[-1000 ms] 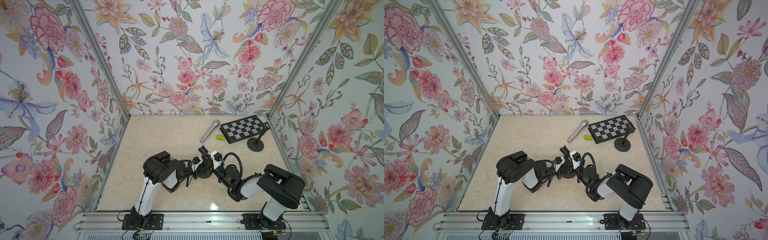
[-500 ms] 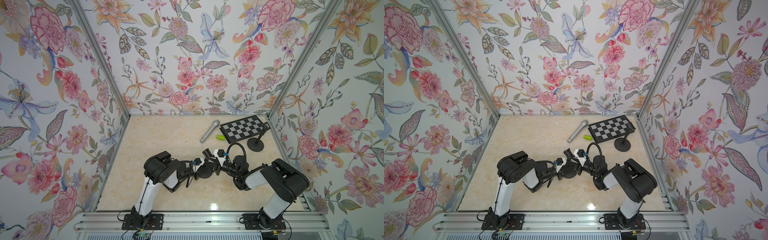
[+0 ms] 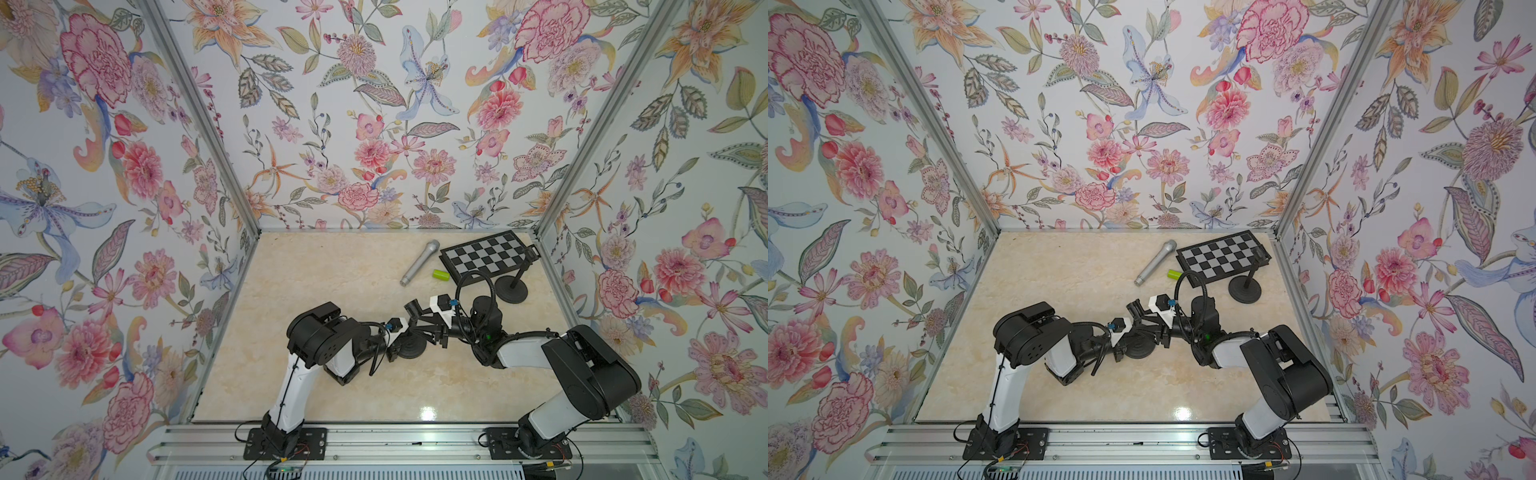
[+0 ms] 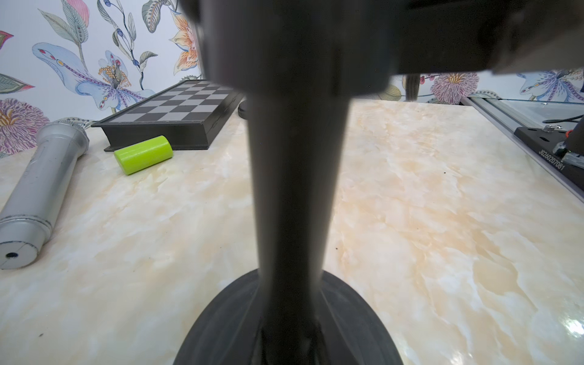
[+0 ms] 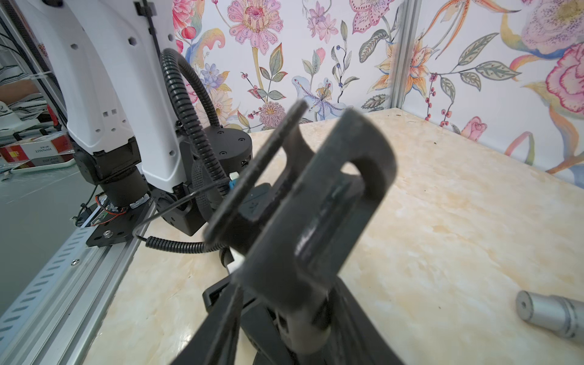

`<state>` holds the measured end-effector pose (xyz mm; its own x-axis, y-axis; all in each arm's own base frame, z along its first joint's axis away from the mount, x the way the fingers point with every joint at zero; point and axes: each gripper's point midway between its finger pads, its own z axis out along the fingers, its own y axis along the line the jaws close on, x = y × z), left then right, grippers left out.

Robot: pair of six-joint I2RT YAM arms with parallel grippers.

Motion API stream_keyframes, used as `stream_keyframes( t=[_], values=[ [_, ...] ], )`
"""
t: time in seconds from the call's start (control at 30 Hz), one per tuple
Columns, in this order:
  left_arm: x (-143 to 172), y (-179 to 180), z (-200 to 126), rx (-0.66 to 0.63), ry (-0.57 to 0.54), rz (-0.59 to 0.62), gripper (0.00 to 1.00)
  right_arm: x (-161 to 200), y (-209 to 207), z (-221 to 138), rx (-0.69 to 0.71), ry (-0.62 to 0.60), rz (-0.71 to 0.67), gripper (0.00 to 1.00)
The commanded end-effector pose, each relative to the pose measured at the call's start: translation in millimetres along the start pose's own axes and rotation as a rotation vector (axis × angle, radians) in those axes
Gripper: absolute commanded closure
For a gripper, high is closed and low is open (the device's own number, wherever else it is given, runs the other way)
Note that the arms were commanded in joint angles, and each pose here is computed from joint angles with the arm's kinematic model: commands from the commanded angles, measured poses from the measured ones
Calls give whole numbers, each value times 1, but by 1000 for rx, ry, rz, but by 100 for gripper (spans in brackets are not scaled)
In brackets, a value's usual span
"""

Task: Assemble a microphone stand
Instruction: Screw the microphone stand pole into the microphone stand base.

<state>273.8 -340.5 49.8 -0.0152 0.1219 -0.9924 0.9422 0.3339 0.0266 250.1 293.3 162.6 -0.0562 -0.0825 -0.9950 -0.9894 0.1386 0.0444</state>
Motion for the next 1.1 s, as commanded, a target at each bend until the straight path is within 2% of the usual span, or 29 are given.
stream_keyframes(
  t=[0.0, 0.07, 0.2, 0.33, 0.43, 0.57, 0.63, 0.7, 0.8, 0.87, 0.97, 1.0, 1.07],
  values=[
    [-29, -5, -7, 17, -153, 113, 77, -15, 9, 1, -62, -9, -86, 53],
    [-34, -4, -8, 9, -162, 112, 77, -17, 9, 2, -62, -12, -94, 54],
    [-31, -4, -6, 7, -158, 111, 76, -9, 3, 4, -18, 6, -91, 67],
    [-40, -5, -7, 8, -175, 119, 74, -2, -2, 0, 63, 2, -81, 69],
    [-34, -8, -4, 17, -164, 115, 73, 3, -3, 0, 76, 5, -53, 72],
    [-43, -3, -5, -12, -182, 115, 67, 2, -8, 0, 144, -25, -34, 87],
    [-33, 3, -4, -48, -160, 88, 65, 3, -24, -4, 291, -49, 14, 100],
    [-37, 12, -7, -110, -163, 67, 64, 10, -42, -11, 497, -55, 94, 100],
    [-40, 19, -8, -146, -169, 62, 63, 24, -42, -14, 790, -20, 104, 100],
    [-34, 18, -6, -148, -156, 51, 64, 32, -36, -10, 882, 4, 99, 100],
    [-41, 17, -9, -165, -165, 68, 66, 30, -20, -11, 856, -22, 49, 100],
    [-40, 15, -8, -162, -161, 76, 68, 30, -12, -9, 781, -32, 30, 91],
    [-33, 11, -6, -147, -147, 81, 71, 31, 3, -5, 604, -32, 18, 61]
  ],
)
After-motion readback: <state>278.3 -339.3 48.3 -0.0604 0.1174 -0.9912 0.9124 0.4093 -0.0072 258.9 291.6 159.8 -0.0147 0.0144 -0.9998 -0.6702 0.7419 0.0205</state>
